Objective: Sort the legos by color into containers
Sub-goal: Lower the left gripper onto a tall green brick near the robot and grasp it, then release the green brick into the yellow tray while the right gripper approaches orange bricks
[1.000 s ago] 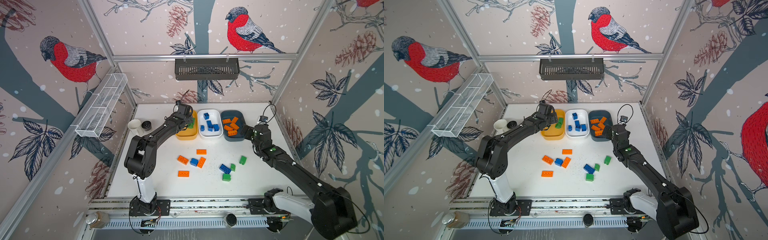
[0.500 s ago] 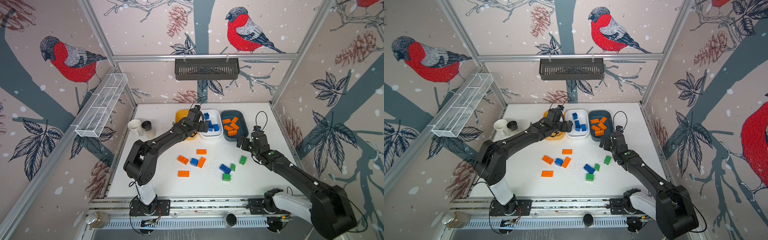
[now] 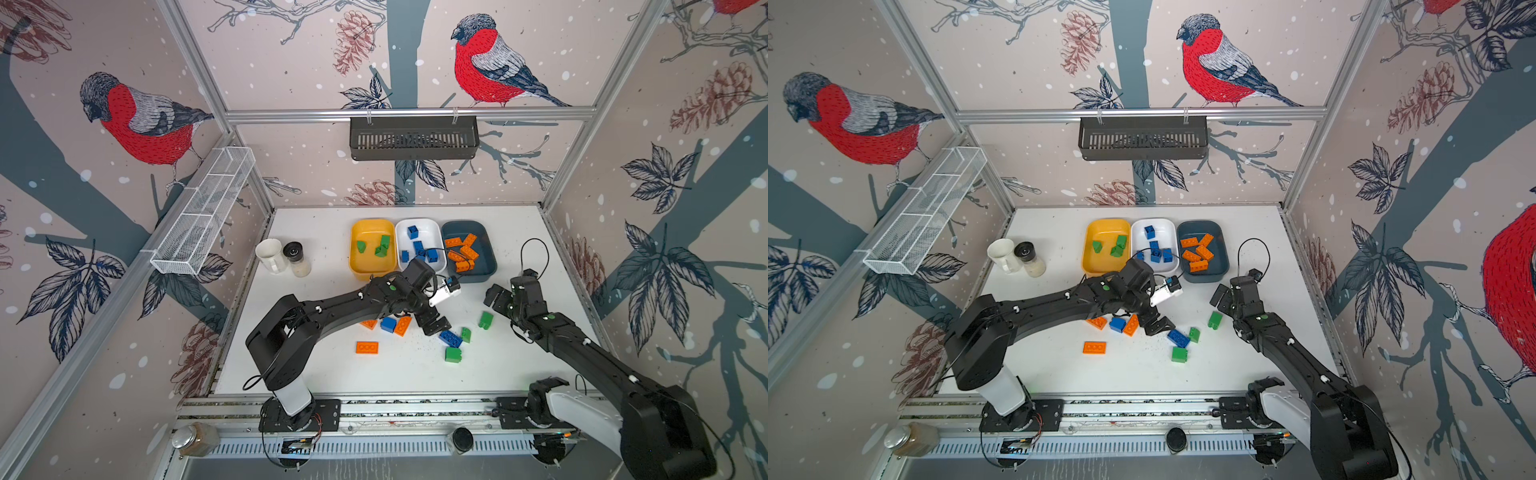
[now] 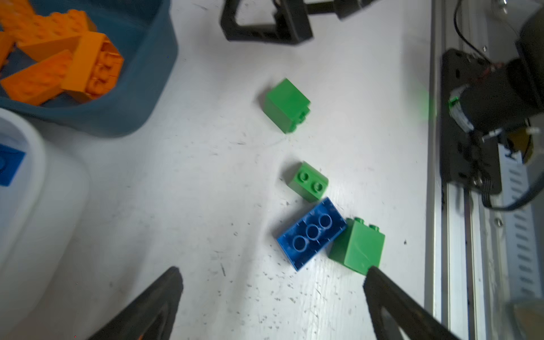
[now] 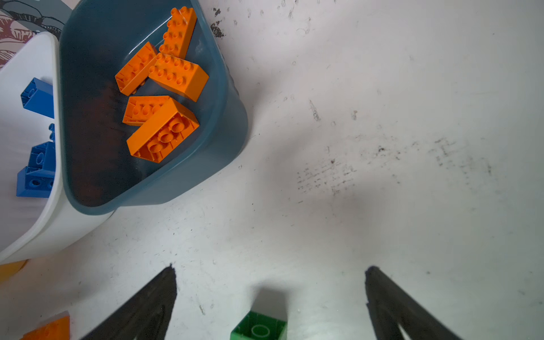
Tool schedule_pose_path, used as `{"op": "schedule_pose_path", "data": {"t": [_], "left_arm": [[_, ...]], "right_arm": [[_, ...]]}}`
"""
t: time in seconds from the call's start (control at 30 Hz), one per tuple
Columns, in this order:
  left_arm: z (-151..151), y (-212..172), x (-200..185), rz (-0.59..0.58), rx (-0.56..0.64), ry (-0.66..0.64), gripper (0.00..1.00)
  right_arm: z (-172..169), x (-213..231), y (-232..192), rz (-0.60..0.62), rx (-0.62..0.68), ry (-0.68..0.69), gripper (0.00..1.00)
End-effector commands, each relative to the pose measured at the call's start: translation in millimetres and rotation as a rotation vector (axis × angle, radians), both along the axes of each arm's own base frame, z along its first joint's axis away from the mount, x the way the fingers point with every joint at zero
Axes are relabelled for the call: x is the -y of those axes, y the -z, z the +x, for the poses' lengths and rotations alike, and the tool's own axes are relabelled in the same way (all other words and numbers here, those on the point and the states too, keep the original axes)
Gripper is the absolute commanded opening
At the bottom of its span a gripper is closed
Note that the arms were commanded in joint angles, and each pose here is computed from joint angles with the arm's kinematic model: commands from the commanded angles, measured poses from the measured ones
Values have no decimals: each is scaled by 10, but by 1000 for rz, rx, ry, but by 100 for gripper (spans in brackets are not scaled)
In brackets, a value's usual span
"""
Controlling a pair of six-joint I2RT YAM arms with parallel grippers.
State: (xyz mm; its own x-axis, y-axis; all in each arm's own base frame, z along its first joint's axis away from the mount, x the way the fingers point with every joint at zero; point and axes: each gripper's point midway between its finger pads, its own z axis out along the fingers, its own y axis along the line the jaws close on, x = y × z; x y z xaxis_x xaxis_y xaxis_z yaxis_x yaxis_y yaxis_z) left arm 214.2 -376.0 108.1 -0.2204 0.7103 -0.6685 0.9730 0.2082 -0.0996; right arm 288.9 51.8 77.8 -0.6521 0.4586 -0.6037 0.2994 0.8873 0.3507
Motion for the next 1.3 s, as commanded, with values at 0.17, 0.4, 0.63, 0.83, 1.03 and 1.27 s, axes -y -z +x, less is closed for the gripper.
{"op": "schedule_pose_path", "data": {"t": [0.17,0.4,0.63,0.83,1.03,1.27], "left_arm": [[-430,294,36,123,152,187,88],[-676,430,205,121,76,210,69],[-705,588,306,163,85,207,56],[-691,696,362,179,81,220,55],[-711,735,397,195,67,252,47],[-693,732,389,196,56,222,26]], "right_arm": [[-7,8,-7,17,14,11,99],[-27,15,-61,24,55,9,99],[-52,46,-147,11,100,5,99],[-94,57,-112,14,99,9,99],[-114,63,-140,24,118,14,100],[-127,35,-146,25,122,-10,100]]}}
